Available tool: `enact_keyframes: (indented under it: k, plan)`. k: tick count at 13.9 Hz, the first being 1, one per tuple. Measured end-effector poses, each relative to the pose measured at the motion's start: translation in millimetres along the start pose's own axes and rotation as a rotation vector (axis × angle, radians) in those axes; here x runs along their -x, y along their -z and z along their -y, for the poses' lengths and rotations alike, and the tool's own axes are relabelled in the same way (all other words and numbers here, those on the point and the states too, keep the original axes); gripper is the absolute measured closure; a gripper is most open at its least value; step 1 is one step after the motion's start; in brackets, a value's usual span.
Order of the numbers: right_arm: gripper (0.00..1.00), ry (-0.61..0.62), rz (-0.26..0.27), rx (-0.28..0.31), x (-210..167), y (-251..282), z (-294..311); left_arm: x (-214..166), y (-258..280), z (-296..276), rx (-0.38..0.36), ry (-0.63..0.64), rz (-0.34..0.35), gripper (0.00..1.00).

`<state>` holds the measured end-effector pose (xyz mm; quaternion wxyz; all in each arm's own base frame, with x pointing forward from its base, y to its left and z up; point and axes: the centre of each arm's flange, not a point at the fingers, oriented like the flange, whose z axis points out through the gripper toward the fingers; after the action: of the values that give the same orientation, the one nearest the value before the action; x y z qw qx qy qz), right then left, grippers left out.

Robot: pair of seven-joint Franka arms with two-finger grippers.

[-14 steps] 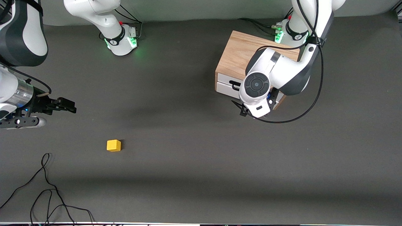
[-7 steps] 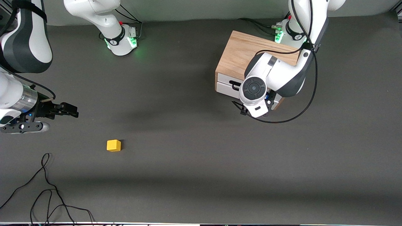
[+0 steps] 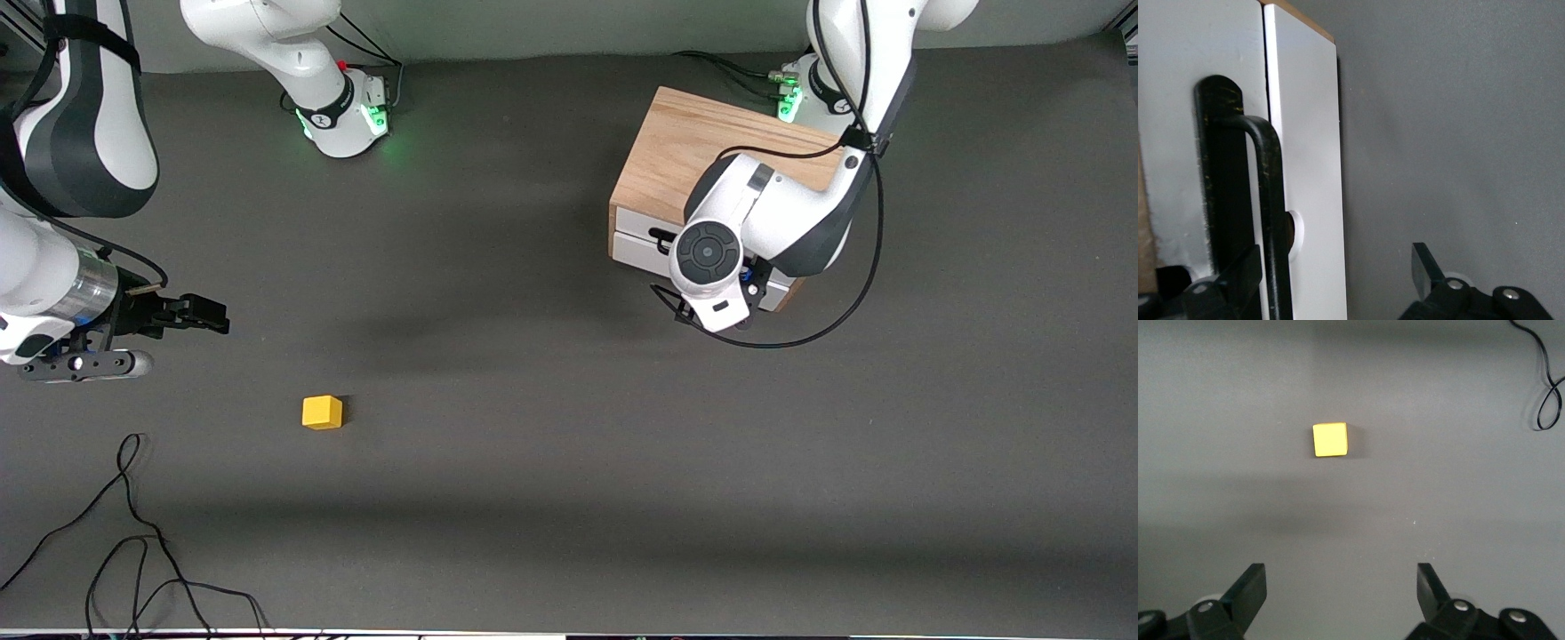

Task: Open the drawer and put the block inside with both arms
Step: 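Pull the drawer handle outward with the left gripper to open the drawer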

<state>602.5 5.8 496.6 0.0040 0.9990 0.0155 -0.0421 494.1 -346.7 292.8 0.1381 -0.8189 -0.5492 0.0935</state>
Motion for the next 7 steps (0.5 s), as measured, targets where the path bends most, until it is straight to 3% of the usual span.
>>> enact_keyframes:
  k: [7]
  plan:
    - [0.0,0.007,-0.019,0.004,-6.7,-6.0,4.2,-2.6,1.2,-5.7,0.025,0.003,0.0,0.0]
